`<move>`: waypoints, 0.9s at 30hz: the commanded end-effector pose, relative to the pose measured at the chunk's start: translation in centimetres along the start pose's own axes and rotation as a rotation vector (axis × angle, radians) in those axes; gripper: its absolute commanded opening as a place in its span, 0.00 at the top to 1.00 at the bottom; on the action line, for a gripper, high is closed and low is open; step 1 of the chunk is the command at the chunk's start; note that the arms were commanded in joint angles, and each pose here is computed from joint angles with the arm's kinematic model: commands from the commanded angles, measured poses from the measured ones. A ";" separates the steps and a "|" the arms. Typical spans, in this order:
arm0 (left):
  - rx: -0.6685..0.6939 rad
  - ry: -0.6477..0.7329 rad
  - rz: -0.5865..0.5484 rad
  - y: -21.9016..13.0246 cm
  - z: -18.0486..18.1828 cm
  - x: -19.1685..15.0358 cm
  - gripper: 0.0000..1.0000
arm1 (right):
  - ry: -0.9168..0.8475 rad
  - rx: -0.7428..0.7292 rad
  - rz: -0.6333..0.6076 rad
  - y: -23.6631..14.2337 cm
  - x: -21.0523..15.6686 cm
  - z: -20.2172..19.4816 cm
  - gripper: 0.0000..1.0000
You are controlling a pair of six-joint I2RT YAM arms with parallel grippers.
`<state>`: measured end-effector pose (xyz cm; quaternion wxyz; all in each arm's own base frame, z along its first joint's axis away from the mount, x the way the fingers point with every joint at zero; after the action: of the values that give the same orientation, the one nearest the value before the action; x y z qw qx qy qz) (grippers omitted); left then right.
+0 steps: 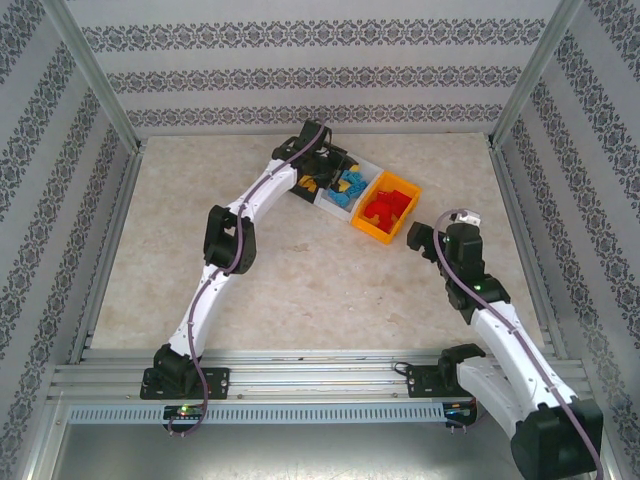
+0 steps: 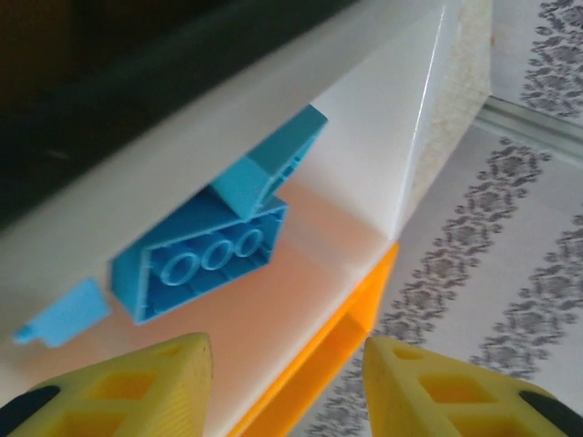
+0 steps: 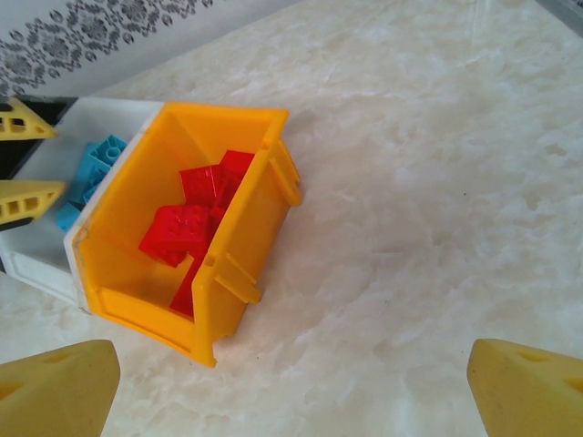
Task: Sort the legos into containers by color
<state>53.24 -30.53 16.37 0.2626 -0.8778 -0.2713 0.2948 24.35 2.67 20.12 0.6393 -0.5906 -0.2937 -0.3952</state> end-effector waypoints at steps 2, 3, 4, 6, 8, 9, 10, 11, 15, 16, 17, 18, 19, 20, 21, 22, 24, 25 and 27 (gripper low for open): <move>-0.004 0.272 -0.162 -9.0 -3.6 -1.0 0.51 | -0.004 0.058 -0.052 0.4 2.2 1.3 0.02; 0.011 0.316 -0.194 -10.2 -3.8 -1.0 0.51 | -0.005 0.065 -0.051 0.7 2.5 1.5 0.02; 0.027 0.362 -0.226 -11.4 -3.9 -1.0 0.50 | -0.009 0.074 -0.051 0.9 2.7 1.8 0.02; 0.058 0.459 -0.283 -13.6 -4.2 -1.2 0.49 | -0.021 0.086 -0.045 1.4 3.2 2.2 0.02; 0.100 0.557 -0.338 -15.7 -4.3 -1.5 0.47 | -0.036 0.094 -0.043 1.7 3.7 2.7 0.02; 0.130 0.615 -0.368 -16.8 -4.2 -1.5 0.46 | -0.043 0.095 -0.044 1.9 4.0 2.8 0.02; 0.162 0.672 -0.398 -17.9 -4.1 -1.5 0.45 | -0.045 0.092 -0.044 2.0 4.3 2.8 0.02; 0.188 0.716 -0.421 -18.9 -4.1 -1.6 0.43 | -0.043 0.088 -0.048 2.1 4.6 2.8 0.02; 0.301 0.786 -0.492 -23.0 -2.9 -0.2 0.32 | -0.020 0.088 -0.051 2.2 6.0 2.1 0.02; 0.309 0.760 -0.499 -24.0 -2.4 0.5 0.30 | -0.014 0.088 -0.051 2.2 6.5 1.9 0.02; 0.314 0.744 -0.506 -25.0 -2.0 0.9 0.28 | -0.012 0.080 -0.052 2.0 7.0 1.6 0.02; 0.327 0.732 -0.518 -26.0 -1.6 1.4 0.24 | -0.017 0.067 -0.048 1.9 7.7 1.4 0.02; 0.341 0.732 -0.535 -27.0 -1.2 1.6 0.18 | -0.029 0.054 -0.039 1.7 8.4 1.2 0.02; 0.353 0.731 -0.551 -27.8 -0.9 1.7 0.13 | -0.049 0.043 -0.035 1.4 9.2 1.1 0.02; 0.366 0.731 -0.571 -28.8 -0.6 1.8 0.07 | -0.075 0.034 -0.019 1.2 10.0 1.1 0.02; 0.374 0.729 -0.594 -29.8 -0.3 1.8 0.01 | -0.101 0.024 -0.004 1.0 10.8 1.0 0.02; 0.390 0.724 -0.623 -31.2 0.3 1.7 0.00 | -0.132 0.004 0.043 0.7 12.3 0.8 0.02; 0.398 0.720 -0.634 -31.9 0.8 1.7 0.00 | -0.141 -0.006 0.067 0.3 13.3 0.7 0.02; 0.420 0.707 -0.647 -32.9 1.9 1.7 0.00 | -0.150 -0.019 0.124 0.1 14.3 0.2 0.02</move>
<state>44.93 -6.41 33.11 0.5635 -0.7421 -0.3603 -0.0435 32.58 1.26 32.20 0.6229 -0.6035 -0.3270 -0.3754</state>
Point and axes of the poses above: each hand's point on the last joint's axis, 136 mm out from that joint toward the fingers, its own y axis out along the fingers, its own z axis along the line the jaws close on, x = y × z, the point moved 7 cm from there along -y, back along the fingers, and after that the axes turned 13 degrees about -y, right-handed, at the moved point
